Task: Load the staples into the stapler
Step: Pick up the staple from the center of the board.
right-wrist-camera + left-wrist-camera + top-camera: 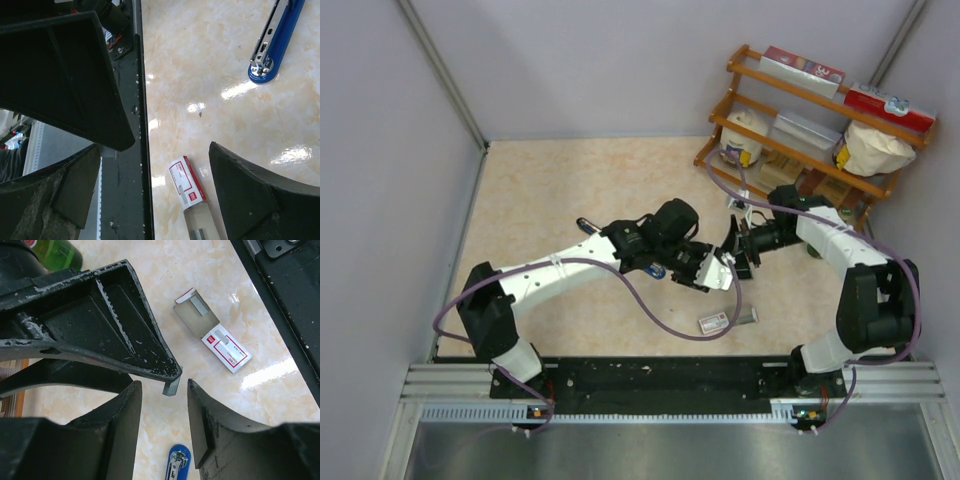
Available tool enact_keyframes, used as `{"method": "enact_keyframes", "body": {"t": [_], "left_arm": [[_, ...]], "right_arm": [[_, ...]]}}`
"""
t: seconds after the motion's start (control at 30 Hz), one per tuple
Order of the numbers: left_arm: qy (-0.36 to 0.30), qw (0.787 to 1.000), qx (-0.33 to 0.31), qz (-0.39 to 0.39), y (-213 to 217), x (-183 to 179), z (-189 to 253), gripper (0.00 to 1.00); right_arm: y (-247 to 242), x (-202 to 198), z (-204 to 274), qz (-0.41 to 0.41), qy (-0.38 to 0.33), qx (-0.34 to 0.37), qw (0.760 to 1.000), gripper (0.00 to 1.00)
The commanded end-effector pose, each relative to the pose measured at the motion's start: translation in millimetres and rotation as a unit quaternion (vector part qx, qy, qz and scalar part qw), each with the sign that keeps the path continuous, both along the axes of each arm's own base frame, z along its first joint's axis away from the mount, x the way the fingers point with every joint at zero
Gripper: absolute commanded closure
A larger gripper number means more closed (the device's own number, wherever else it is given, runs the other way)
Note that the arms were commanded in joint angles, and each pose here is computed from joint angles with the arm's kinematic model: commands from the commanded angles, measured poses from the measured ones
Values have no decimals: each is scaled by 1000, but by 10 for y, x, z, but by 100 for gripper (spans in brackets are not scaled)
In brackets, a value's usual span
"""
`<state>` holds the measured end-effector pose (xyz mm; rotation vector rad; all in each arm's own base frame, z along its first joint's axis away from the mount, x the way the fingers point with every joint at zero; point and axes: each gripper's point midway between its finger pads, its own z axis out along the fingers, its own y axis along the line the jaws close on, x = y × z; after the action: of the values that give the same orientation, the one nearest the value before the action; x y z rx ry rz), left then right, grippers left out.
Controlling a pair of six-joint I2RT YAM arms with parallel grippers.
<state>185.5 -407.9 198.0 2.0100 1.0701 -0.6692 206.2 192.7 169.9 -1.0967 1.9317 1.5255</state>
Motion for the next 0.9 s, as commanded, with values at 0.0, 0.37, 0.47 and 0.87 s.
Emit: {"method": "enact_keyframes", "body": {"t": [0.0,0.37,0.47,0.87], "left_arm": [[-6,1000,-16,-8,-117,2,138,55],[-6,1000,-3,-7,-97,2,40,58],[-5,1000,-1,-4,-107,8,21,66],[2,1000,4,11,-117,10,0,99]], "right_arm": [[18,98,156,3,-35,22,999,13],[13,97,148,5,-33,21,999,14],[14,92,156,7,-33,23,999,14],[-50,120,224,0,-54,21,998,14]]}}
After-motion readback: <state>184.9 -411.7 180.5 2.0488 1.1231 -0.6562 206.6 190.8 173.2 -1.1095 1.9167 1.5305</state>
